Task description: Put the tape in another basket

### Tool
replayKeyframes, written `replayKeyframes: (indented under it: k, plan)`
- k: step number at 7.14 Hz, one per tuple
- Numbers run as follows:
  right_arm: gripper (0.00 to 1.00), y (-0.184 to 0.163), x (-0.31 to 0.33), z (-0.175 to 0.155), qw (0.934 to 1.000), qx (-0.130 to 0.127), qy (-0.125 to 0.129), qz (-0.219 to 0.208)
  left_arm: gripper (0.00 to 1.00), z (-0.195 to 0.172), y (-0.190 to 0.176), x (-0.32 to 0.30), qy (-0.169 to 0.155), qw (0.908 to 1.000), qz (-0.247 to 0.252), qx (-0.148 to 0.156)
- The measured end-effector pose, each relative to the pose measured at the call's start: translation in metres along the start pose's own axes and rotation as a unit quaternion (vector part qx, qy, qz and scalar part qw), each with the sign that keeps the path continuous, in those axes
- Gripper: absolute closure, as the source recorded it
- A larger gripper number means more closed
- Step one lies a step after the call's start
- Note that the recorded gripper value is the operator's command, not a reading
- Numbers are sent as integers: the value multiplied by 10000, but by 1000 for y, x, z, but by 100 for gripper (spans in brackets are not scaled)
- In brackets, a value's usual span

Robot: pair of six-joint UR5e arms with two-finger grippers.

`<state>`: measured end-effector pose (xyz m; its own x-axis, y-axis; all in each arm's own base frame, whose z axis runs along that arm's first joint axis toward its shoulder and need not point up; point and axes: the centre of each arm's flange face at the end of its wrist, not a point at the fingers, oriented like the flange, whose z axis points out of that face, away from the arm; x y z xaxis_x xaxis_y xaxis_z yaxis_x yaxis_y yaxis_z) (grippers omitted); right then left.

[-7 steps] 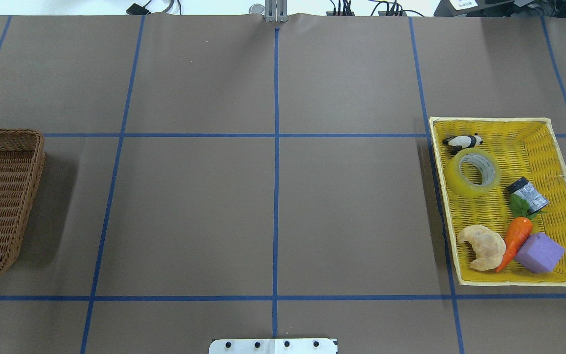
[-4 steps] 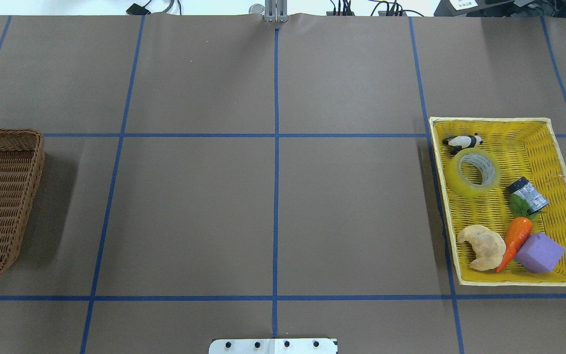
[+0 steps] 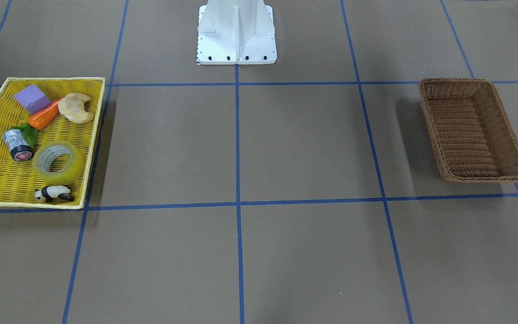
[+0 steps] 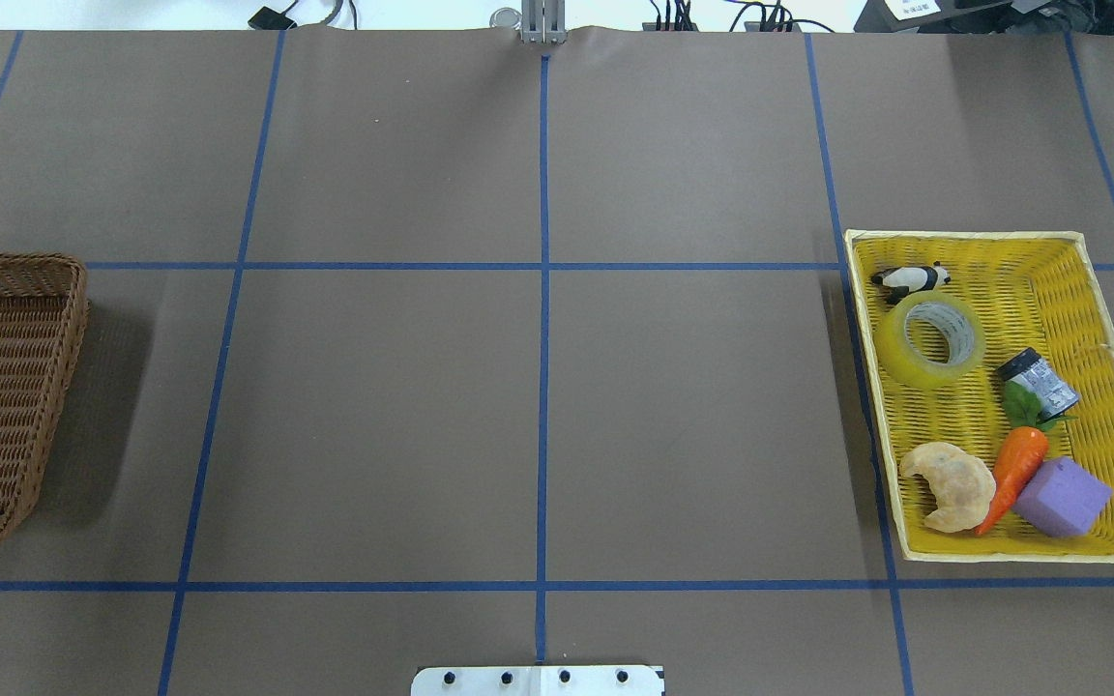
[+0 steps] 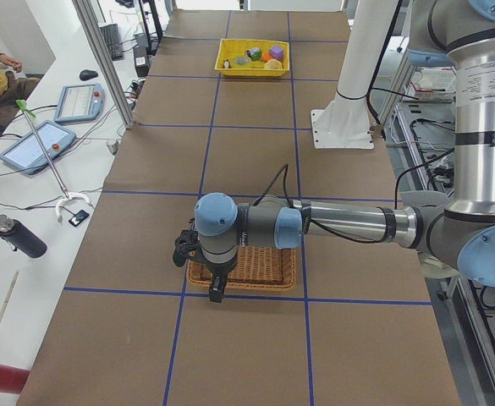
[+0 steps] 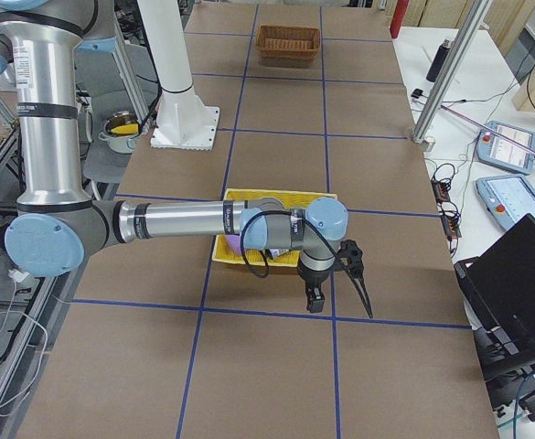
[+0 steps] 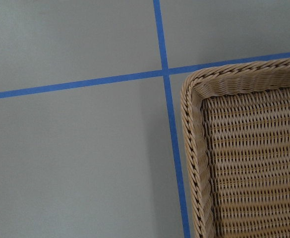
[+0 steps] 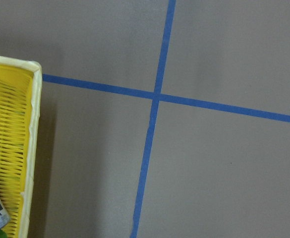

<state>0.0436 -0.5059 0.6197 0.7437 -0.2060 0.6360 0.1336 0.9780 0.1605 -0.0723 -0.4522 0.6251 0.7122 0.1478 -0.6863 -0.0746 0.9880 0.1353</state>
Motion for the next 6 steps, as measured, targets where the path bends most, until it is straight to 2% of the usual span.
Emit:
replayKeyframes:
  k: [2, 3, 4, 6]
  plan:
    - [0, -21, -26, -6, 9965, 633, 27, -549, 1, -6, -6, 5, -36, 9990, 308, 315]
    - [0, -36, -55, 0, 9938, 781, -28, -792, 1, -11, -12, 9, -66, 9971, 533, 542]
    - [0, -54, -85, 5, 9909, 851, -94, -1040, 1, -17, -21, 14, -102, 9940, 758, 782]
    - [0, -71, -130, 16, 9874, 832, -245, -1327, 1, -20, -35, 16, -81, 9900, 974, 1019]
